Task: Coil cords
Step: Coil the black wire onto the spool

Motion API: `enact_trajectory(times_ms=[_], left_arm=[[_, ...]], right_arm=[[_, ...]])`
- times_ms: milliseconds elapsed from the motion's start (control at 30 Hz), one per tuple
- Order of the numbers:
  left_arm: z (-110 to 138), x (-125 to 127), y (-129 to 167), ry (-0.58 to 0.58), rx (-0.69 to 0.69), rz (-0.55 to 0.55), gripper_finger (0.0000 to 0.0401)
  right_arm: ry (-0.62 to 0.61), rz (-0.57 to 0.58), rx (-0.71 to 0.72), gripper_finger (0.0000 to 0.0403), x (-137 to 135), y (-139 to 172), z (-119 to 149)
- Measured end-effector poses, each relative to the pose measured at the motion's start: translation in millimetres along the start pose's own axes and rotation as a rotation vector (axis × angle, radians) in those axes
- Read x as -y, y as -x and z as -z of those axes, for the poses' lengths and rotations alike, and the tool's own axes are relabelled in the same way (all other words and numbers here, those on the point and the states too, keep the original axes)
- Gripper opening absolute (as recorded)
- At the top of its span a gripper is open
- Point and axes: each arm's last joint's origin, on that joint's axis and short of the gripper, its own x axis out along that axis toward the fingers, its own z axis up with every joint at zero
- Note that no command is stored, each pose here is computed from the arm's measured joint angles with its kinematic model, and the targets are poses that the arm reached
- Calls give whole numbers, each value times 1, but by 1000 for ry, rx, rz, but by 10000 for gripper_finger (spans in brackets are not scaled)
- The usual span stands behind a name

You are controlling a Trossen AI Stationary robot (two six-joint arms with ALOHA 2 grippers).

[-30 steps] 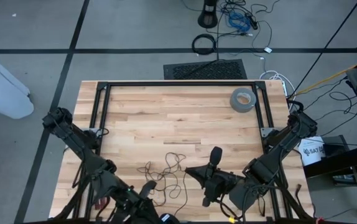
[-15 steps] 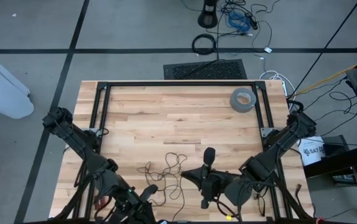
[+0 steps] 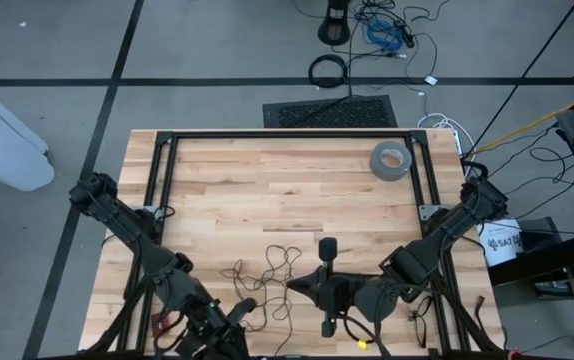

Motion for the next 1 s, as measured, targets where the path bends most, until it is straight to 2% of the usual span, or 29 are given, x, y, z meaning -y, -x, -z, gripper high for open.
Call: enact_trajectory(times_ms=[200, 500, 833, 1000], left_arm=[[3, 2, -2, 22, 38, 69, 1], [26, -4, -7, 33, 2, 82, 1], [44, -12, -6, 147, -3, 164, 1], [55, -20, -5, 210, -48, 149, 1]], right_arm=[[-42, 6, -3, 0, 4, -3, 1], [-51, 17, -16, 0, 1, -13, 5], [-30, 12, 39, 0, -2, -12, 0], [-35, -1, 70, 0, -7, -8, -4]])
